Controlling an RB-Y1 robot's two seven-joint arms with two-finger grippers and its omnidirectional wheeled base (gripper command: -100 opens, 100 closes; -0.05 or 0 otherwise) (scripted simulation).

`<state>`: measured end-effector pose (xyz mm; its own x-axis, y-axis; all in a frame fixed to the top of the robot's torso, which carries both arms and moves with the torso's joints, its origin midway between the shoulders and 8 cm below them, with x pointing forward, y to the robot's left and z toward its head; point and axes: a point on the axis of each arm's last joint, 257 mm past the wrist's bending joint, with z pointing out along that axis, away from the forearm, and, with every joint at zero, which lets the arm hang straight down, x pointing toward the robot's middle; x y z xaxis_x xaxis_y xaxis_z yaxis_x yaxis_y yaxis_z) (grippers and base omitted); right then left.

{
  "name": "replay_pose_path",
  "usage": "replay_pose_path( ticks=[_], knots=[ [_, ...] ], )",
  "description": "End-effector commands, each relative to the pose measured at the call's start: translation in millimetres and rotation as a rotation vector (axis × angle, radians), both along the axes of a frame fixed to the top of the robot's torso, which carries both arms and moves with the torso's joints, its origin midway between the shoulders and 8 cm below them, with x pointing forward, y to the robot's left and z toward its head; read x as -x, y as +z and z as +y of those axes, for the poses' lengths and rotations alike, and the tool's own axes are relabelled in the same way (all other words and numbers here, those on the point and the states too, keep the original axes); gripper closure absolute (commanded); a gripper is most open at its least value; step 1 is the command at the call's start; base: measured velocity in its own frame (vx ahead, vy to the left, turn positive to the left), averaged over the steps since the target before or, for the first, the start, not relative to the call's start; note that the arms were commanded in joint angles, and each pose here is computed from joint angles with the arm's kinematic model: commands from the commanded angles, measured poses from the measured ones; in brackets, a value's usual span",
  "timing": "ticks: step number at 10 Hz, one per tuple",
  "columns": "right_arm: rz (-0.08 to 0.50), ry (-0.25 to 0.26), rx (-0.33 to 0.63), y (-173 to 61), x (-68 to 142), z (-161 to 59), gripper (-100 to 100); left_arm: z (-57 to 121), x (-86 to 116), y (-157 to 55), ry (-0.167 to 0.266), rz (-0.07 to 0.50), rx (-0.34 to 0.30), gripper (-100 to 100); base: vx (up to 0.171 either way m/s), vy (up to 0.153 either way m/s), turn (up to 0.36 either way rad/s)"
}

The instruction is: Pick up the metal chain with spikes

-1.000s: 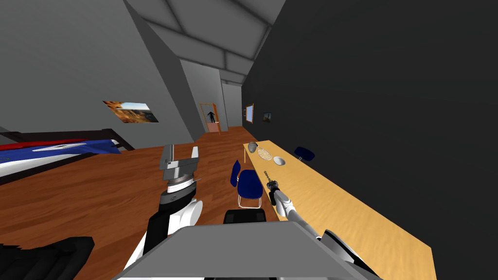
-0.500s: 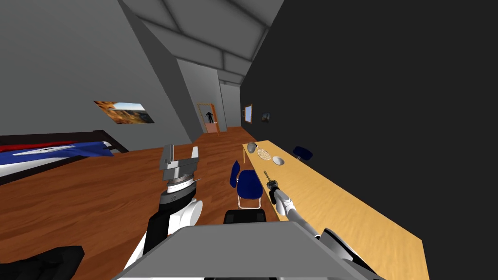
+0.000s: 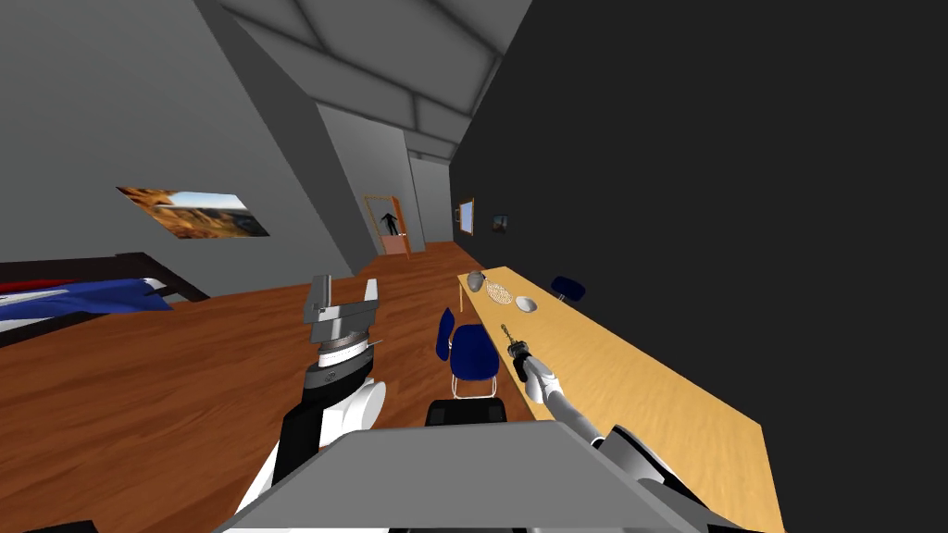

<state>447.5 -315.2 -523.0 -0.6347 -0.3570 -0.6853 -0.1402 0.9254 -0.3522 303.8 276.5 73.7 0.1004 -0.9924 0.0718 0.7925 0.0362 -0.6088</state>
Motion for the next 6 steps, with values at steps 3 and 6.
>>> replay_pose_path(
  ticks=[3,6],
  knots=[
    [0.006,0.048,0.013,1,-7,1,100,0.0,0,0,0.0,0.0,0.0,0,-0.006,0.051,-0.099],
    [0.004,0.071,0.013,2,-12,2,100,0.0,0,0,0.0,0.0,0.0,0,-0.005,0.035,-0.067]
  ],
)
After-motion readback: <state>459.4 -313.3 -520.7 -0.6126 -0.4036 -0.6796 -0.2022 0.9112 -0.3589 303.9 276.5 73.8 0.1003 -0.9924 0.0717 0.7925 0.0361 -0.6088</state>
